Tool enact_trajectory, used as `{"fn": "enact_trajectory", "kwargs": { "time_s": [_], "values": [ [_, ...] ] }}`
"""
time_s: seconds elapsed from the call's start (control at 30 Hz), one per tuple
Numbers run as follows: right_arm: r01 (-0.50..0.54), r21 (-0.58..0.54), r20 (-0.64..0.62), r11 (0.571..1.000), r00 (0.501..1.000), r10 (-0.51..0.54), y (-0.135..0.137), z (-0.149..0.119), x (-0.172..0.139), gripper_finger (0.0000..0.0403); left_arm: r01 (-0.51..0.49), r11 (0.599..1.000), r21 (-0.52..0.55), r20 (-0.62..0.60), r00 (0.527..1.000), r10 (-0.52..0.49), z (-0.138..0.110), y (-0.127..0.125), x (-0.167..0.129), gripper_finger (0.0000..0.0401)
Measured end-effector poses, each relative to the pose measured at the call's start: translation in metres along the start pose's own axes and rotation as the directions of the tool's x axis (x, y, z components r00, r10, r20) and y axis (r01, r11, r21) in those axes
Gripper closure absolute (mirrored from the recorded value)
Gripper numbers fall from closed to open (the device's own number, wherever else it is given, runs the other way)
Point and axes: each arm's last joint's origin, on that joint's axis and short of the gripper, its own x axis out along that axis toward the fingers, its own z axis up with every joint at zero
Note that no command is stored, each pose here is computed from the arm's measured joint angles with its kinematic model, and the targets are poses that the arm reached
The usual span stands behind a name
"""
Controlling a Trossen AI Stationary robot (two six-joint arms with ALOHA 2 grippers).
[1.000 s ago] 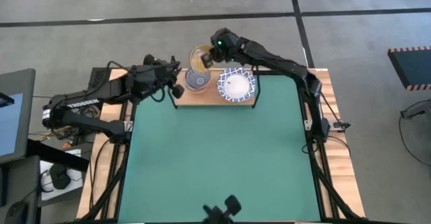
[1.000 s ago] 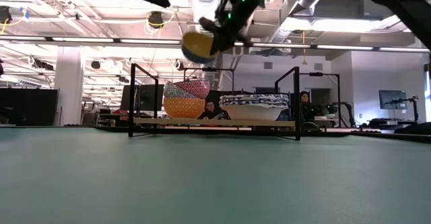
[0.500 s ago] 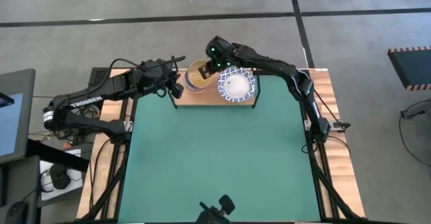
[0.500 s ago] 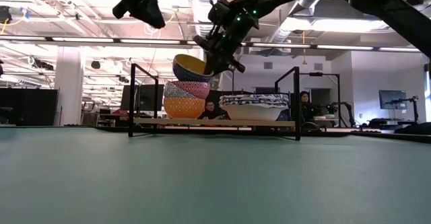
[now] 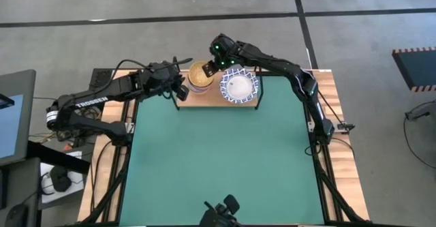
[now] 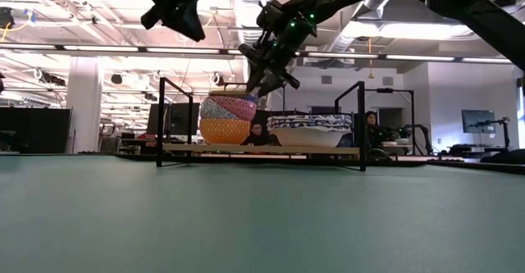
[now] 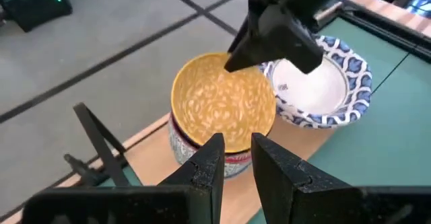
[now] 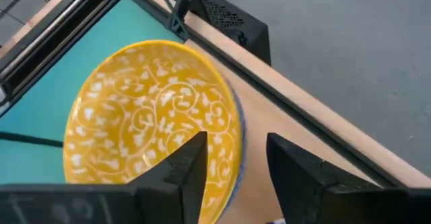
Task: Place and stack bowls onto a shelf
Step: Stack the yellow bowl on top of the blue patterned bowl on the shelf
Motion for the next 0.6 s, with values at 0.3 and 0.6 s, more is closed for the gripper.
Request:
{"fn": "enact_trajectory", "kwargs": {
  "time_s": [0.3, 0.6],
  "values": [
    [-0.04, -0.026, -0.062, 0.999, 0.997, 0.038, 0.004, -0.007, 0.002, 0.0248, -0.007, 1.0, 0.023, -0.005, 1.0, 0.008, -0.001, 0.0, 0.001, 0.0339],
    [-0.115, -0.035, -0.111, 0.993, 0.988, 0.11, 0.009, -0.011, 0.001, 0.0275, -0.007, 1.0, 0.014, -0.007, 1.0, 0.007, 0.002, 0.009, 0.005, 0.0339]
  ]
}}
